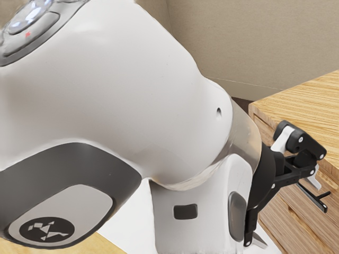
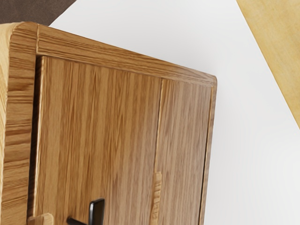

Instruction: Pull the drawer handle with one arm to open the drawer

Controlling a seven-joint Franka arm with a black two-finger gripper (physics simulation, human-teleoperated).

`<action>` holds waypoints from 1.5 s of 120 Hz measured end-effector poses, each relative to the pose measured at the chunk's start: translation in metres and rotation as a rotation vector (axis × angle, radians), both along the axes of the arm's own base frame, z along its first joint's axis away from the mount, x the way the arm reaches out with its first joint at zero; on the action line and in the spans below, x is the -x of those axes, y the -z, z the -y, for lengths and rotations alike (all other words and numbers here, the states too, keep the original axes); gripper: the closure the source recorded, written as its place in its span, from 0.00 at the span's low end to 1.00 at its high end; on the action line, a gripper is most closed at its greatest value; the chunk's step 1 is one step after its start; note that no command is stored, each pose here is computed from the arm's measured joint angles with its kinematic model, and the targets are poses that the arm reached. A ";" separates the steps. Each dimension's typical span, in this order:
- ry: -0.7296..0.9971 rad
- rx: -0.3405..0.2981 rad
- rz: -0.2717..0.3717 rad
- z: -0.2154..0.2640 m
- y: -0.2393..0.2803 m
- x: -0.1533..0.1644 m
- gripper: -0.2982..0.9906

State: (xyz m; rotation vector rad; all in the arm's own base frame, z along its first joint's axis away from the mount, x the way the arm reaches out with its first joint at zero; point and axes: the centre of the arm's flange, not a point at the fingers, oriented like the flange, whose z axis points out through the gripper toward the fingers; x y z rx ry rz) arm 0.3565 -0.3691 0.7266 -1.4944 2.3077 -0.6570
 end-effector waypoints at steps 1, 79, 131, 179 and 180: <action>0.000 0.000 -0.002 0.000 0.001 -0.001 0.23; 0.035 -0.007 -0.007 0.015 0.029 -0.007 0.23; 0.002 -0.003 -0.012 0.002 0.045 -0.036 0.23; -0.005 -0.037 -0.020 -0.003 0.064 -0.049 0.23; -0.005 -0.037 -0.020 -0.003 0.064 -0.050 0.23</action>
